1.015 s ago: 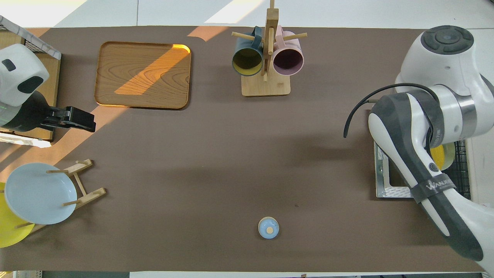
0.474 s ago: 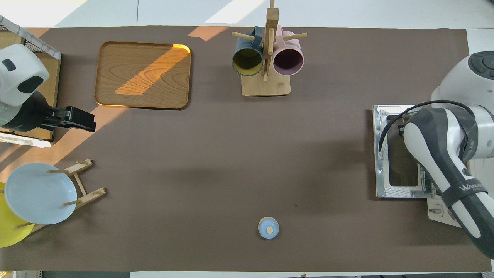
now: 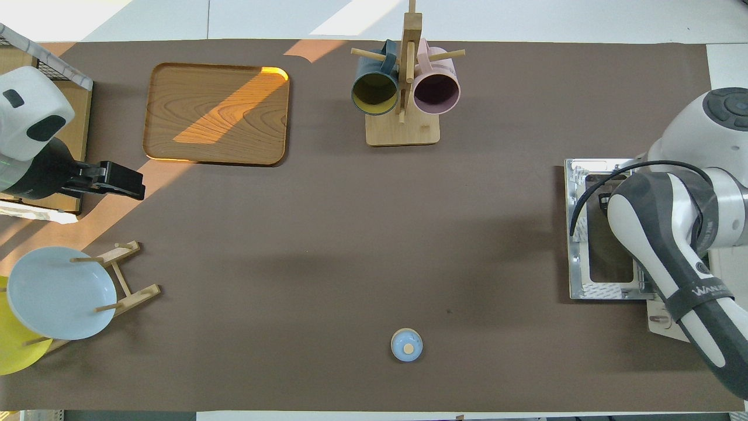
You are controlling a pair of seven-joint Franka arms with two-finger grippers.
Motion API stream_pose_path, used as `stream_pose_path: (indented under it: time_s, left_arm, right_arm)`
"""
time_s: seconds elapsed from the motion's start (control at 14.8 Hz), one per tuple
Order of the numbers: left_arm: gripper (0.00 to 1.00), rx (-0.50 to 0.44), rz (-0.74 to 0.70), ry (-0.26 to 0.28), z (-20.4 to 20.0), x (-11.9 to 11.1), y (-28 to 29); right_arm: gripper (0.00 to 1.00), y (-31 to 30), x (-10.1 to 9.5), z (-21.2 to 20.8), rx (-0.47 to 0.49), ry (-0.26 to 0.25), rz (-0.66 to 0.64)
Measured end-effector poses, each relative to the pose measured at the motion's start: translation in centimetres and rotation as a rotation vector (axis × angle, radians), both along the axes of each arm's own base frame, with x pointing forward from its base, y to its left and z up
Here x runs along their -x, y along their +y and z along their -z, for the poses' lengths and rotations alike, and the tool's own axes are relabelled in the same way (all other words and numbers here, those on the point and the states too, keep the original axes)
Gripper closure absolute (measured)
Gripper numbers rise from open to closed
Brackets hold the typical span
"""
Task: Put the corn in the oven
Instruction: 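Push the oven door shut with the right gripper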
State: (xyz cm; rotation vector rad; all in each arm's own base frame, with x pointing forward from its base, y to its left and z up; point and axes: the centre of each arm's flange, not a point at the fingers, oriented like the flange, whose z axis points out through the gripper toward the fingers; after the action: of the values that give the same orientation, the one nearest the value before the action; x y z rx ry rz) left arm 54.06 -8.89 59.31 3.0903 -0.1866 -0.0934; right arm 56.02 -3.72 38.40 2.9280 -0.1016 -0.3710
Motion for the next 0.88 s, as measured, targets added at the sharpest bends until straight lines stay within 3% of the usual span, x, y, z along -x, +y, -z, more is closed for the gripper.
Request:
stream_pose_path:
  time_s: [0.2, 0.27, 0.34, 0.41, 0.68, 0.88]
  left_arm:
    - [0.0, 0.0, 0.0, 0.0, 0.0, 0.0, 0.0]
    - [0.0, 0.0, 0.0, 0.0, 0.0, 0.0, 0.0]
    - [0.0, 0.0, 0.0, 0.0, 0.0, 0.0, 0.0]
    - [0.0, 0.0, 0.0, 0.0, 0.0, 0.0, 0.0]
    - [0.0, 0.0, 0.0, 0.0, 0.0, 0.0, 0.0]
    - [0.0, 0.0, 0.0, 0.0, 0.0, 0.0, 0.0]
  right_arm:
    - [0.74, 1.7, -1.0, -1.7, -0.017, -0.033, -0.014]
    - [0.79, 2.9, -1.4, -2.4, -0.031, -0.049, -0.011]
    - [0.94, 4.2, -1.7, -2.6, -0.045, -0.069, 0.002]
    - [0.99, 5.4, -1.8, -2.2, -0.055, -0.095, 0.012]
    - [0.99, 9.3, -0.2, 4.6, -0.063, -0.153, 0.051]
    - [0.99, 9.0, 0.8, 7.4, -0.066, -0.147, 0.062]
